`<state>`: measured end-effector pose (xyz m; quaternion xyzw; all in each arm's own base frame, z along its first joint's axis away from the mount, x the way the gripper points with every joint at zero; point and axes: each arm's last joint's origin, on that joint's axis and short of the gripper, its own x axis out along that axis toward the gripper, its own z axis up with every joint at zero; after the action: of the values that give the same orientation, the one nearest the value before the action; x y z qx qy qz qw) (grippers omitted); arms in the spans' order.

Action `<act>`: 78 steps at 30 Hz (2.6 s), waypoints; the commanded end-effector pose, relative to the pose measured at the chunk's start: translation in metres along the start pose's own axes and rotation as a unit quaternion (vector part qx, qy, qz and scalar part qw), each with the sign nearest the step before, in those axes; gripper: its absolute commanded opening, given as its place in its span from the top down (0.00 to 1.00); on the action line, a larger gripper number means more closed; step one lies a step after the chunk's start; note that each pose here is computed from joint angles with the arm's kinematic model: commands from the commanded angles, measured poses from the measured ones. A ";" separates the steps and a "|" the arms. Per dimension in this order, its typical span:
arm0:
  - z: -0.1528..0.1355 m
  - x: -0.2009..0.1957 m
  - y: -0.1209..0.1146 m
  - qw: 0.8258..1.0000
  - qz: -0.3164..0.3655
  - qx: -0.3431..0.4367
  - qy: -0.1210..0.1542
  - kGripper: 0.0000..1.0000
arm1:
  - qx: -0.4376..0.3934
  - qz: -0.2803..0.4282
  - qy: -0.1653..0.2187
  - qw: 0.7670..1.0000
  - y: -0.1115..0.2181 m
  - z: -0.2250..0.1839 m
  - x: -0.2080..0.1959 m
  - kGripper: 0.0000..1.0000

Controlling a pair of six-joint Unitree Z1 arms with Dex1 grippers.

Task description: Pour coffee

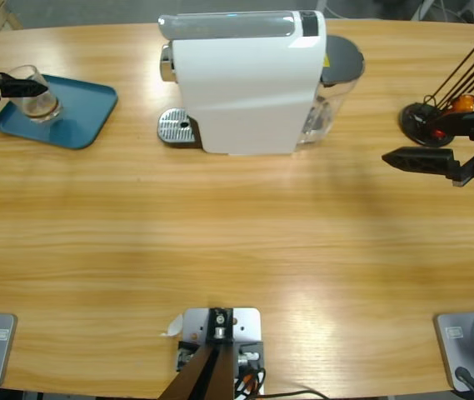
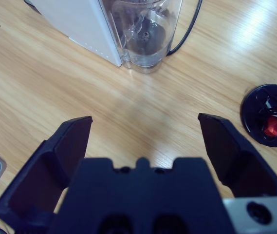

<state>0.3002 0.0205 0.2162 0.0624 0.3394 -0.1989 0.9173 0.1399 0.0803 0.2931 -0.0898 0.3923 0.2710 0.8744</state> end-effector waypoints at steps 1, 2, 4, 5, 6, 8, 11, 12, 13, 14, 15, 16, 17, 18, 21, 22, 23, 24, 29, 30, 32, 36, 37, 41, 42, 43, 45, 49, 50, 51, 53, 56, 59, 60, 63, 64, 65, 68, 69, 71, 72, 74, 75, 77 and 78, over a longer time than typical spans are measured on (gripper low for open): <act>-0.014 0.026 0.009 1.000 0.008 -0.006 0.017 1.00 | 0.001 0.003 0.018 1.000 -0.002 -0.009 0.007 0.00; -0.015 0.028 0.008 1.000 0.007 -0.003 0.017 1.00 | 0.001 0.003 0.018 1.000 -0.002 -0.009 0.007 0.00; -0.016 0.032 0.008 1.000 0.004 0.000 0.019 1.00 | 0.002 0.002 0.018 1.000 -0.002 -0.009 0.007 0.00; -0.017 0.034 0.007 1.000 0.003 0.002 0.020 1.00 | 0.001 0.003 0.018 1.000 -0.002 -0.009 0.007 0.00; -0.017 0.035 0.007 1.000 0.002 0.003 0.021 1.00 | 0.001 0.003 0.018 1.000 -0.002 -0.009 0.007 0.00; -0.018 0.038 0.006 1.000 -0.004 0.007 0.020 1.00 | 0.001 0.003 0.018 1.000 -0.002 -0.009 0.007 0.00; -0.021 0.042 0.005 1.000 -0.011 0.011 0.027 1.00 | 0.001 0.003 0.018 1.000 -0.002 -0.009 0.007 0.00; -0.022 0.044 0.005 0.999 -0.013 0.010 0.029 1.00 | 0.001 0.003 0.018 1.000 -0.002 -0.009 0.007 0.00; -0.022 0.047 0.005 0.999 -0.022 0.009 0.028 0.96 | 0.001 0.003 0.018 1.000 -0.002 -0.009 0.007 0.00; -0.022 0.050 0.005 0.999 -0.034 0.008 0.024 0.50 | 0.002 0.002 0.018 1.000 -0.002 -0.009 0.007 0.00; -0.021 0.050 0.005 0.999 -0.038 0.009 0.022 0.25 | 0.002 0.003 0.017 1.000 -0.002 -0.009 0.007 0.00; -0.020 0.050 0.004 0.999 -0.040 0.010 0.020 0.07 | 0.001 0.003 0.017 1.000 -0.002 -0.009 0.007 0.00; -0.020 0.050 0.004 0.999 -0.042 0.011 0.019 0.02 | 0.001 0.003 0.016 1.000 -0.002 -0.009 0.006 0.00; -0.020 0.050 0.003 0.999 -0.044 0.012 0.018 0.01 | 0.001 0.003 0.017 1.000 -0.002 -0.009 0.007 0.00; -0.022 0.046 0.001 0.999 -0.045 0.013 0.019 0.01 | 0.001 0.003 0.014 1.000 -0.002 -0.009 0.005 0.00; -0.022 0.045 0.000 0.999 -0.047 0.014 0.018 0.01 | 0.001 0.004 0.013 1.000 -0.001 -0.009 0.005 0.00; -0.022 0.043 -0.001 0.999 -0.046 0.015 0.016 0.01 | 0.001 0.004 0.012 1.000 -0.001 -0.009 0.004 0.00; -0.021 0.040 -0.002 0.999 -0.045 0.016 0.015 0.01 | 0.001 0.004 0.011 1.000 -0.001 -0.010 0.003 0.00; -0.021 0.017 -0.009 0.999 -0.032 0.018 0.000 0.01 | 0.000 0.005 0.007 1.000 -0.001 -0.011 0.002 0.00; -0.020 0.011 -0.011 0.999 -0.030 0.023 -0.006 0.01 | 0.000 0.004 0.006 1.000 -0.001 -0.011 0.001 0.00; -0.017 -0.004 -0.017 0.999 -0.025 0.031 -0.020 0.01 | 0.000 0.004 0.005 1.000 -0.001 -0.011 0.000 0.00; -0.018 -0.047 -0.034 0.998 0.023 0.057 -0.035 0.01 | 0.000 0.004 -0.001 1.000 0.000 -0.013 -0.003 0.00; -0.020 -0.059 -0.038 0.997 0.041 0.055 -0.024 0.01 | -0.001 0.004 -0.004 1.000 0.000 -0.014 -0.004 0.00; -0.038 -0.108 -0.056 0.992 0.113 0.039 0.034 0.01 | -0.002 0.005 -0.014 1.000 0.000 -0.016 -0.009 0.00; -0.042 -0.118 -0.060 0.990 0.127 0.035 0.051 0.01 | -0.002 0.005 -0.015 1.000 0.001 -0.017 -0.009 0.00; -0.046 -0.128 -0.065 0.988 0.132 0.032 0.066 0.01 | -0.002 0.005 -0.015 1.000 0.001 -0.017 -0.009 0.00; -0.055 -0.146 -0.077 0.988 0.130 0.025 0.076 0.00 | -0.002 0.005 -0.014 1.000 0.000 -0.017 -0.008 0.00; -0.057 -0.171 -0.105 0.998 0.056 0.009 0.039 0.00 | -0.002 0.005 -0.015 1.000 0.001 -0.017 -0.008 0.00; -0.055 -0.170 -0.108 0.999 0.019 0.005 0.028 0.00 | -0.003 0.005 -0.015 1.000 0.001 -0.018 -0.008 0.00; -0.052 -0.168 -0.111 0.999 -0.027 0.000 0.018 0.00 | -0.003 0.005 -0.016 1.000 0.001 -0.018 -0.009 0.00; -0.047 -0.165 -0.117 0.993 -0.115 -0.005 -0.007 0.00 | -0.003 0.005 -0.018 1.000 0.001 -0.018 -0.009 0.00; -0.044 -0.157 -0.120 0.981 -0.195 -0.016 -0.013 0.00 | -0.003 0.005 -0.021 1.000 0.001 -0.019 -0.011 0.00; -0.049 -0.148 -0.122 0.968 -0.248 -0.022 -0.010 0.00 | -0.003 0.005 -0.020 1.000 0.001 -0.020 -0.009 0.00; -0.051 -0.145 -0.123 0.965 -0.261 -0.020 -0.008 0.00 | -0.003 0.005 -0.019 1.000 0.001 -0.020 -0.008 0.00; -0.051 -0.142 -0.125 0.963 -0.270 -0.014 0.001 0.00 | -0.003 0.002 -0.019 1.000 0.000 -0.020 -0.008 0.00; -0.053 -0.142 -0.124 0.966 -0.257 -0.012 0.004 0.00 | -0.003 0.001 -0.020 1.000 0.000 -0.019 -0.009 0.00; -0.054 -0.141 -0.123 0.970 -0.242 -0.011 0.009 0.00 | -0.003 0.000 -0.019 1.000 0.000 -0.019 -0.008 0.00; -0.052 -0.139 -0.120 0.982 -0.187 -0.010 0.029 0.00 | -0.003 -0.005 -0.017 1.000 0.000 -0.017 -0.008 0.00; -0.047 -0.140 -0.121 0.985 -0.167 -0.002 0.037 0.00 | -0.002 -0.007 -0.020 1.000 0.000 -0.018 -0.010 0.00; -0.032 -0.142 -0.123 0.990 -0.121 0.027 0.069 0.00 | 0.000 -0.007 -0.023 1.000 0.000 -0.019 -0.012 0.00; -0.025 -0.144 -0.121 0.991 -0.095 0.030 0.094 0.00 | 0.000 -0.007 -0.022 1.000 0.000 -0.019 -0.012 0.00; -0.015 -0.151 -0.116 0.992 -0.042 0.004 0.118 0.00 | 0.000 -0.006 -0.017 1.000 0.000 -0.017 -0.009 0.00; -0.013 -0.152 -0.115 0.992 -0.029 -0.021 0.120 0.00 | 0.001 -0.006 -0.016 1.000 0.000 -0.017 -0.008 0.00; -0.014 -0.151 -0.113 0.990 0.004 -0.068 0.124 0.00 | 0.001 -0.005 -0.016 1.000 0.000 -0.017 -0.009 0.00; -0.016 -0.149 -0.115 0.990 0.011 -0.075 0.116 0.00 | 0.000 -0.005 -0.017 1.000 0.000 -0.018 -0.009 0.00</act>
<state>0.1341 -0.0327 0.3058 0.0660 0.4137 -0.2557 0.8713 0.1281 0.0737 0.2952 -0.0846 0.3673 0.2729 0.8851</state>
